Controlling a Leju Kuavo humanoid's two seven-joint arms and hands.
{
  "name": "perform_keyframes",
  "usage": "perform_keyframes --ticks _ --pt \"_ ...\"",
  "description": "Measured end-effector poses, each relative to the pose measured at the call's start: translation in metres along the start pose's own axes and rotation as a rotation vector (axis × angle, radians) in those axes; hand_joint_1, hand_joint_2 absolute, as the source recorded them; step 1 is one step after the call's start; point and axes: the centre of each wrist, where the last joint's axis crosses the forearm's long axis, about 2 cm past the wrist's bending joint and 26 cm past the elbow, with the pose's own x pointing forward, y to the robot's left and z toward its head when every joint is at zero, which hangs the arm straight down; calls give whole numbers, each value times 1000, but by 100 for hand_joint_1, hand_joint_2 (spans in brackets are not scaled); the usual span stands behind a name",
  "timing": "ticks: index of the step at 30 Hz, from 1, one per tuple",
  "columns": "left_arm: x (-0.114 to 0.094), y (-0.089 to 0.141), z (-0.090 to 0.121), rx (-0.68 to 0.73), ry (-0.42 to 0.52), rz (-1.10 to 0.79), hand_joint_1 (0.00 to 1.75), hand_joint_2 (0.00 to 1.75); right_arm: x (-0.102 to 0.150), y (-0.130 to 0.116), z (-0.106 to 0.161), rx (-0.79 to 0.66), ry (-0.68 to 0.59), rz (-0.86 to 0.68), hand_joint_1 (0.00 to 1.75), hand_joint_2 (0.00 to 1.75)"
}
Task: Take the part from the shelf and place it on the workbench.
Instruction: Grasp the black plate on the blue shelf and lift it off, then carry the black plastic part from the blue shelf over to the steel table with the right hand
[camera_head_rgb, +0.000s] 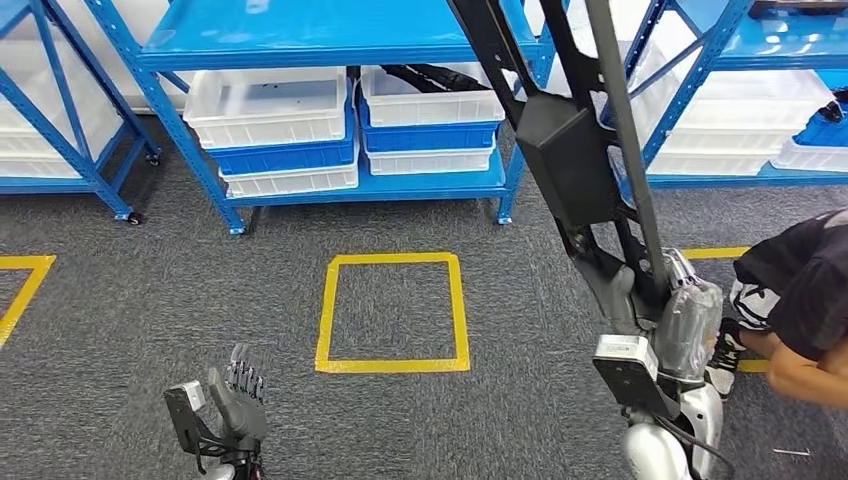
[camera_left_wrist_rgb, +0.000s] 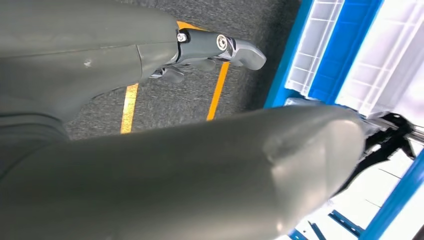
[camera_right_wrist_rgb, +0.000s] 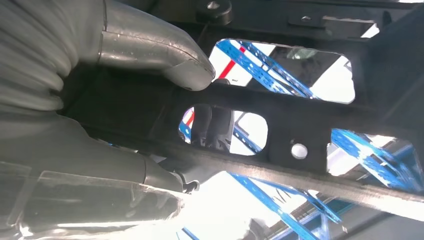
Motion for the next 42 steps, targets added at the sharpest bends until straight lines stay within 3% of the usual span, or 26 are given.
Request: perform_keyframes --ticks 21,42 --pt "-6 6 15 18 21 2 0 0 -4 -5 10 5 17 -20 175 175" --pt "-3 6 12 27 4 6 0 0 -3 -5 10 20 -4 44 175 175"
